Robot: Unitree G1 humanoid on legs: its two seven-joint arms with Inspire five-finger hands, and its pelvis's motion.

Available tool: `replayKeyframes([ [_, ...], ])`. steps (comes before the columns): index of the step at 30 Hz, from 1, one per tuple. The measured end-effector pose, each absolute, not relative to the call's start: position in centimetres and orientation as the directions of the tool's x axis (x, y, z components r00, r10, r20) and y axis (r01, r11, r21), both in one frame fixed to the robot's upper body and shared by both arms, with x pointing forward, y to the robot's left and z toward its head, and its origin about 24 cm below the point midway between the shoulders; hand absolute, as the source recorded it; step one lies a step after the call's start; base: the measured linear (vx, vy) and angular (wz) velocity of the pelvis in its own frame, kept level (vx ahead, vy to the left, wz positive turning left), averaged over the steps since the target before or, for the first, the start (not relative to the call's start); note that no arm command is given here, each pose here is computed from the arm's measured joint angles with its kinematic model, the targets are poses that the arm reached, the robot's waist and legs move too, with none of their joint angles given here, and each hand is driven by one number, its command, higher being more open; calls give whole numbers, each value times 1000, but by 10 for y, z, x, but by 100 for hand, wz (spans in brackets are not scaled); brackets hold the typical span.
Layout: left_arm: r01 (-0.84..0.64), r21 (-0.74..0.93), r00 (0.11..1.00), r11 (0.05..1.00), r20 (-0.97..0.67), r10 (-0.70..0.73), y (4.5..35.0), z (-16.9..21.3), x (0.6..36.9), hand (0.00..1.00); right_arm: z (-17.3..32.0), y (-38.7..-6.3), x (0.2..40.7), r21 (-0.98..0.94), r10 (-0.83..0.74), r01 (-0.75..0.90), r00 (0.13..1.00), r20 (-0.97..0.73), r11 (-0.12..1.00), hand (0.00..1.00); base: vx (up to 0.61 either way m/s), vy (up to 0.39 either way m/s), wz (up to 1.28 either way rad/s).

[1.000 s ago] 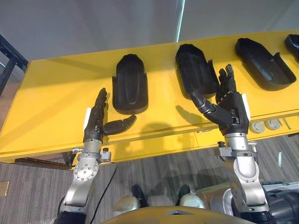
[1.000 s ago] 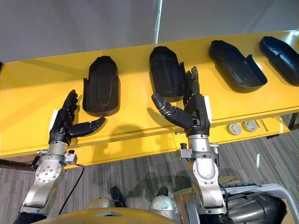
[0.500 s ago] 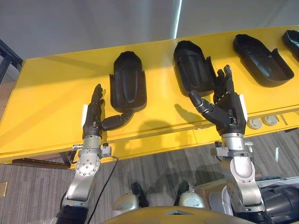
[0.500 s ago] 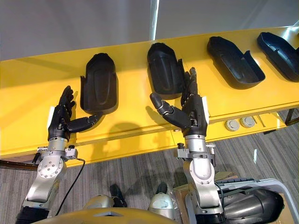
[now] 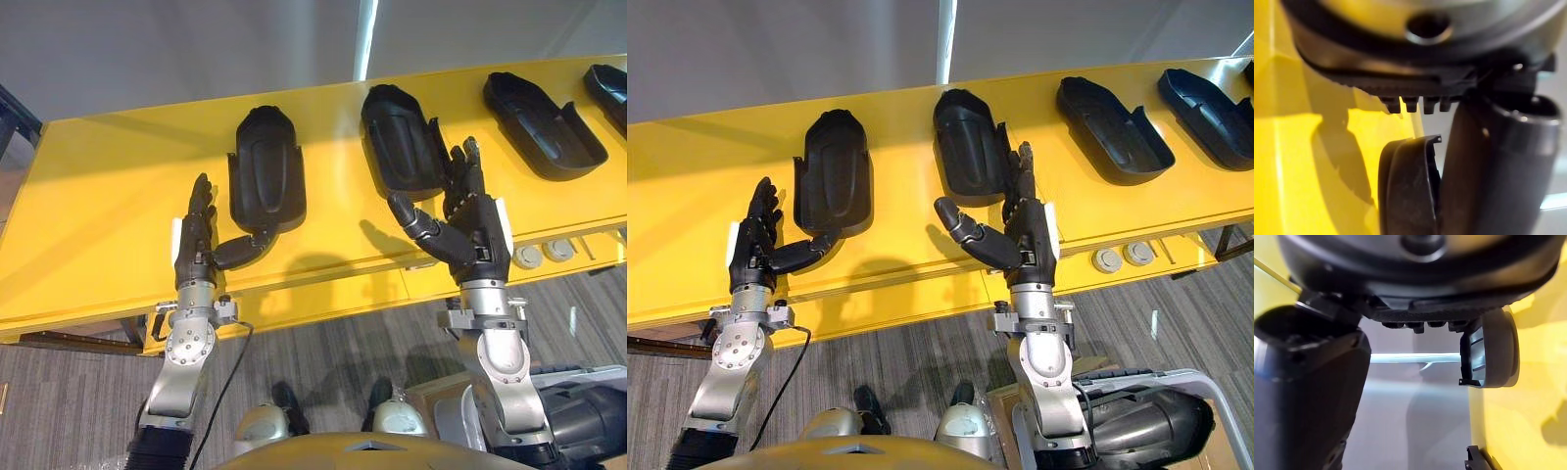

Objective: Walk over and take three plastic housings, then place them on the shelf

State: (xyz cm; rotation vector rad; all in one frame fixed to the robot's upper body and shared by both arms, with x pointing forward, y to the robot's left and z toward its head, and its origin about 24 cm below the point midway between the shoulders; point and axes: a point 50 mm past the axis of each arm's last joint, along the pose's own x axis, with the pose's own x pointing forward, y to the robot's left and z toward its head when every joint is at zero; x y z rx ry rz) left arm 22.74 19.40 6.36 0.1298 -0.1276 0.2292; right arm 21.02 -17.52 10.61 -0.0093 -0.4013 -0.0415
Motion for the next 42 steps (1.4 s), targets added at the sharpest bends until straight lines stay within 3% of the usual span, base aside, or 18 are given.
replayKeyframes([
  [33,-282,92,949,955,173,263,198,71,242,100,113,-174,215,10,-50,51,905,421,999,100,-42,32,-1],
  [37,-275,4,947,961,173,271,203,74,236,100,114,-175,215,15,-58,57,904,424,998,100,-10,25,-3],
  [42,-273,-268,898,924,273,344,211,94,208,100,113,-173,215,50,-87,72,901,425,996,100,2,19,-9],
])
